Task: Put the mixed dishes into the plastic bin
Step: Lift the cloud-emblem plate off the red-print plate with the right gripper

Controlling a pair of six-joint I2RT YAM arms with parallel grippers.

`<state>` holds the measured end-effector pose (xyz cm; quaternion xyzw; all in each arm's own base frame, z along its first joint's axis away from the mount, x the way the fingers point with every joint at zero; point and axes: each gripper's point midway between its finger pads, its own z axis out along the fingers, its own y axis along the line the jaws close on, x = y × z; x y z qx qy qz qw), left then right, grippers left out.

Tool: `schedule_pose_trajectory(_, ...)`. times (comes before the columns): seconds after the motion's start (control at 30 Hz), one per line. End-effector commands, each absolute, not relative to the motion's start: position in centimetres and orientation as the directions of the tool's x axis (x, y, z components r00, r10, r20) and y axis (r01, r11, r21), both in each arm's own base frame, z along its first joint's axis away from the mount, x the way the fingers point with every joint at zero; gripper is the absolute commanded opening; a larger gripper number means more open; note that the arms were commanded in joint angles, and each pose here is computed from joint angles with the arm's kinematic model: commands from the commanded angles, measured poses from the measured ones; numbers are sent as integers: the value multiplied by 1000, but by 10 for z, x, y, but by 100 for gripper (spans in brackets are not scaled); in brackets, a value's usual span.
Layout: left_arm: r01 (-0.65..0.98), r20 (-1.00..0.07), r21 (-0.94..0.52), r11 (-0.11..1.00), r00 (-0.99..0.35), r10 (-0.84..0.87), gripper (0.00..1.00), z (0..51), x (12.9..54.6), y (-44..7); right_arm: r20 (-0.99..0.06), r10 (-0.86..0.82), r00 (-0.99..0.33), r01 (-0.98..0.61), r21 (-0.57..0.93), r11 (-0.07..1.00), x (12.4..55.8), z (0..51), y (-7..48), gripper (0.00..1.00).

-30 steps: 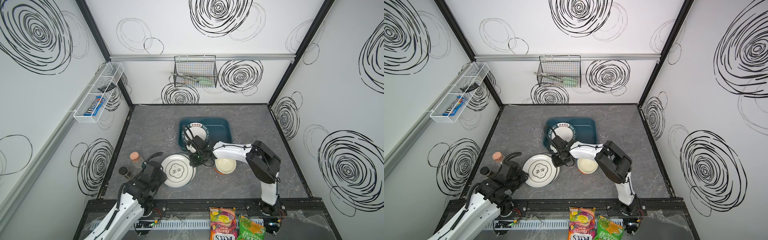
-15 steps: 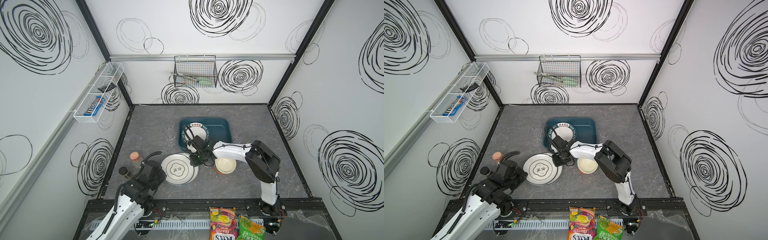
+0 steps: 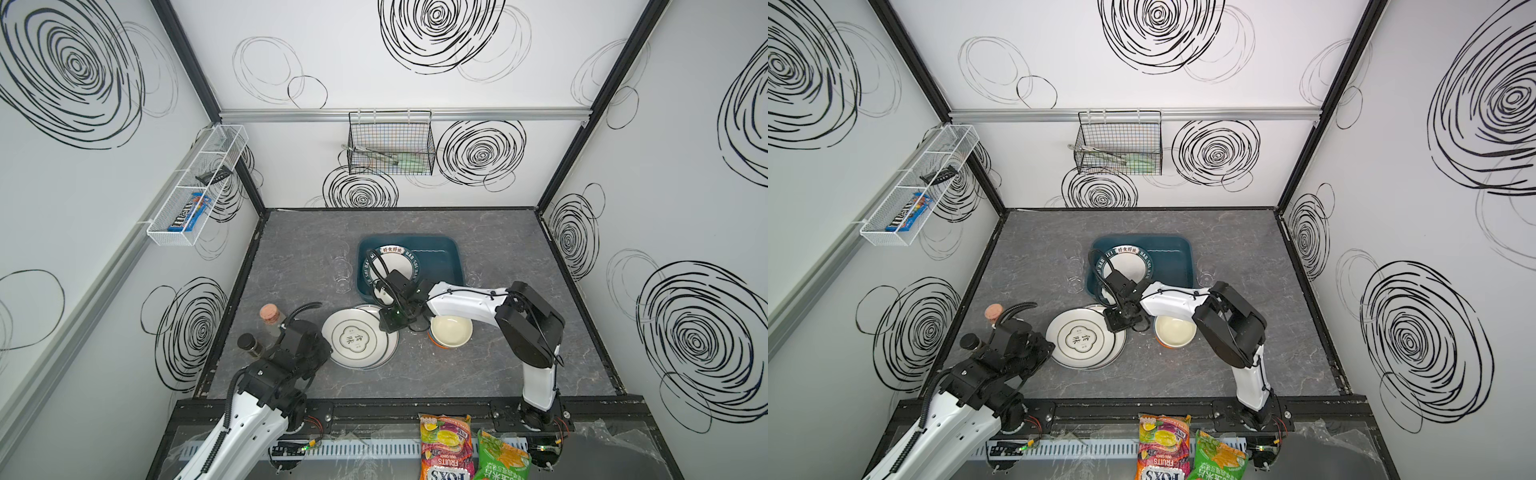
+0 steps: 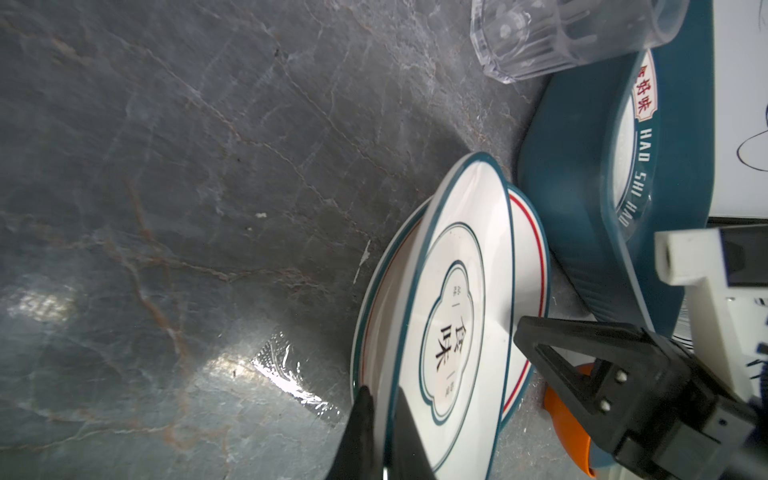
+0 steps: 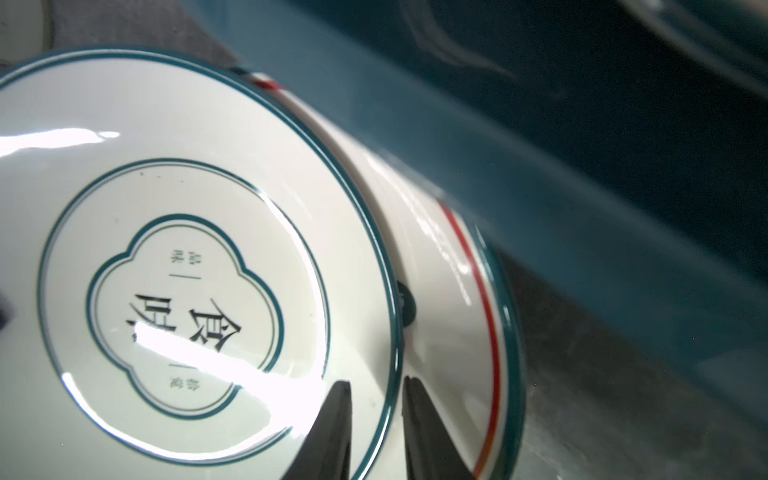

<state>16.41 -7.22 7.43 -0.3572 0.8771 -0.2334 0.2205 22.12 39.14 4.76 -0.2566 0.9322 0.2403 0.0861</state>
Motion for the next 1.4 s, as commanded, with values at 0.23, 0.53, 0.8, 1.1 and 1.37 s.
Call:
schedule_pose_trajectory(0.23, -418, -280, -669, 615, -624, -729, 0, 136, 178, -78, -384, -334, -861, -496, 493, 714, 240, 124, 375, 34)
schedule_pose_trajectory(0.53, -327, -269, -770, 547, -611, -744, 0, 170, 192, -94, -408, -216, -887, -438, 597, 672, 258, 162, 342, 40)
schedule_pose_trajectory(0.8, -221, -259, -842, 493, -636, -727, 0, 197, 215, -120, -390, -139, -910, -386, 682, 621, 263, 173, 321, 45)
schedule_pose_trajectory(1.1, -140, -264, -875, 463, -664, -700, 0, 215, 234, -148, -368, -89, -925, -350, 740, 575, 266, 179, 307, 46)
schedule_pose_trajectory(1.37, -97, -259, -895, 434, -680, -686, 0, 224, 243, -167, -362, -65, -930, -332, 752, 570, 271, 179, 299, 43)
